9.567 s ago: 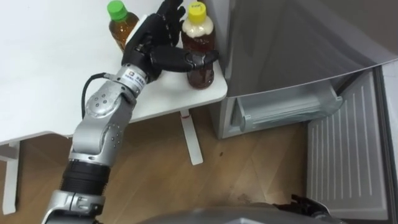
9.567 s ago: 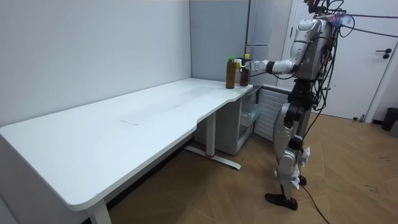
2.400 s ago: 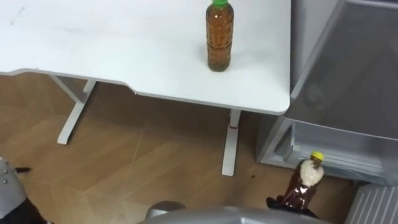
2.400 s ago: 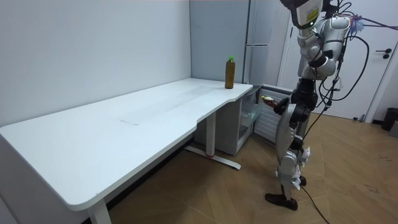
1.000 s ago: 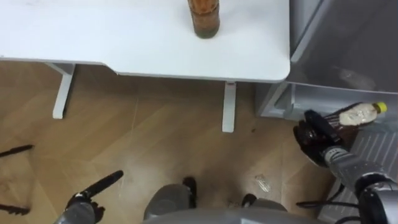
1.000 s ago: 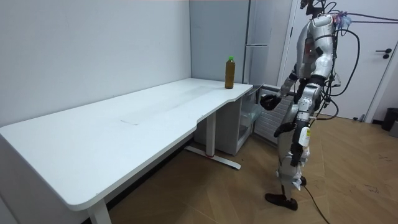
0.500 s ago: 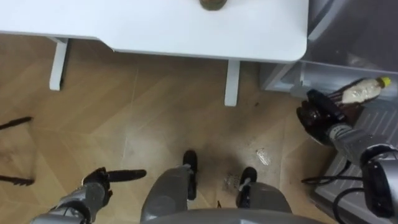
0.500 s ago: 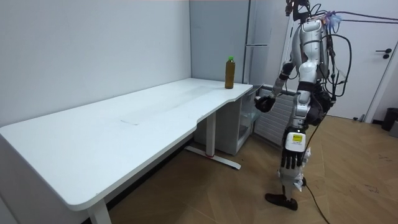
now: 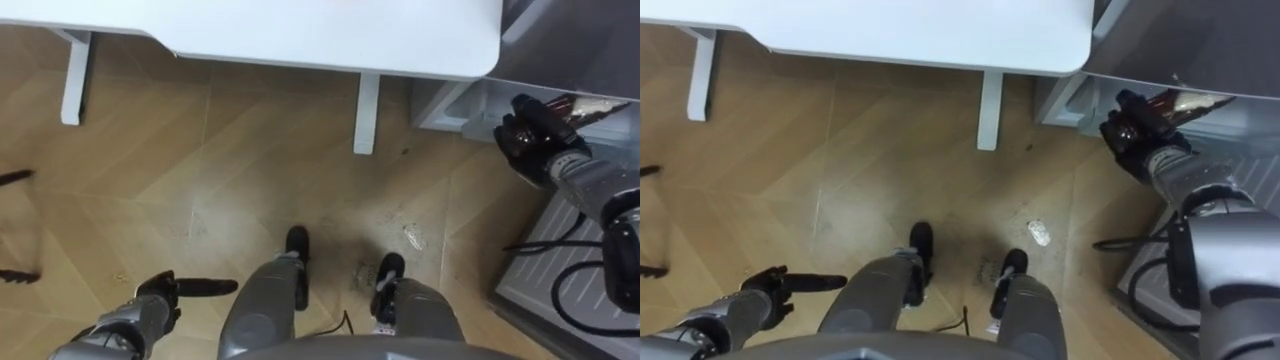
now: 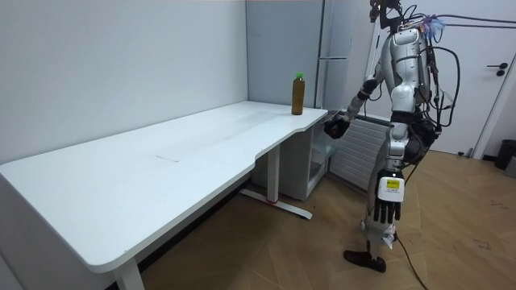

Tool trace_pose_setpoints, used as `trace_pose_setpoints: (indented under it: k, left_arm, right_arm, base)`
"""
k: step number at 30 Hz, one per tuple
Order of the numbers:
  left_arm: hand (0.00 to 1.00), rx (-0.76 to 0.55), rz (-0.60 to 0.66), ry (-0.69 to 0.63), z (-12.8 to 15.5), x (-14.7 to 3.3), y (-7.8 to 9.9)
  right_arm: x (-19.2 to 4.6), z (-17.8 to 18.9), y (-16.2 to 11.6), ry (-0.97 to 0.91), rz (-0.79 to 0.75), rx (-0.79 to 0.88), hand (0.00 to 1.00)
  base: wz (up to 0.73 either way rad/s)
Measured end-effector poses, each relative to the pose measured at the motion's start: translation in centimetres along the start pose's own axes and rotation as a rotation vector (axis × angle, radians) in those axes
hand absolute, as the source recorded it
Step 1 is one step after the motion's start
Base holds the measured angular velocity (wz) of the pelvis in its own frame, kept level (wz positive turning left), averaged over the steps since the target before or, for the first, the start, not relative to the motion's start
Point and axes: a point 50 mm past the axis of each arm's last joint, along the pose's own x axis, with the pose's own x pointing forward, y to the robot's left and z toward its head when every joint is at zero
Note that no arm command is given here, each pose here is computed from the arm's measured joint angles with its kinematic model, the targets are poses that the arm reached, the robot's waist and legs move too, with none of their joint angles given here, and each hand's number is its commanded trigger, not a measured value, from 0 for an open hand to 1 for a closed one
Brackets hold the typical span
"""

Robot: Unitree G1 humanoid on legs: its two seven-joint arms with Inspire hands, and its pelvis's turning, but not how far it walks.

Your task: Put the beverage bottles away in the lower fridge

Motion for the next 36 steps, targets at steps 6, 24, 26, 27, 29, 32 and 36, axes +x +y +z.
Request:
trace_pose_setpoints:
  k: [6,24,26,27,29,32,36]
  left_arm:
    - [0.0,0.003,0.026,0.001,0.0,-0.1,1.0]
    - [0.0,0.022,0.014,0.008,-0.5,-0.1,1.2]
    - [0.0,0.023,0.012,0.009,-0.5,-0.1,1.2]
    - [0.0,0.023,0.012,0.009,-0.5,-0.1,1.2]
    - [0.0,0.023,0.012,0.009,-0.5,-0.1,1.2]
    - [0.0,0.023,0.011,0.008,-0.5,-0.1,1.2]
    - [0.0,0.042,0.013,0.008,-0.5,-0.1,1.2]
  right_arm:
    - [-0.1,0.3,0.0,0.009,-0.023,0.037,0.79]
    - [-0.4,1.4,-0.3,-0.02,-0.069,0.056,0.0]
    - [-0.4,1.5,-0.3,-0.021,-0.073,0.056,0.0]
    - [-0.4,1.5,-0.3,-0.022,-0.076,0.056,0.0]
    - [-0.4,1.6,-0.4,-0.026,-0.082,0.057,0.0]
    - [-0.5,1.9,-0.4,-0.032,-0.083,0.051,0.0]
    - [-0.5,1.9,-0.4,-0.032,-0.09,0.039,0.0]
  base:
    - [0.0]
    - [0.0]
    - [0.0]
    - [0.0]
    - [0.0]
    - [0.01]
    - [0.0]
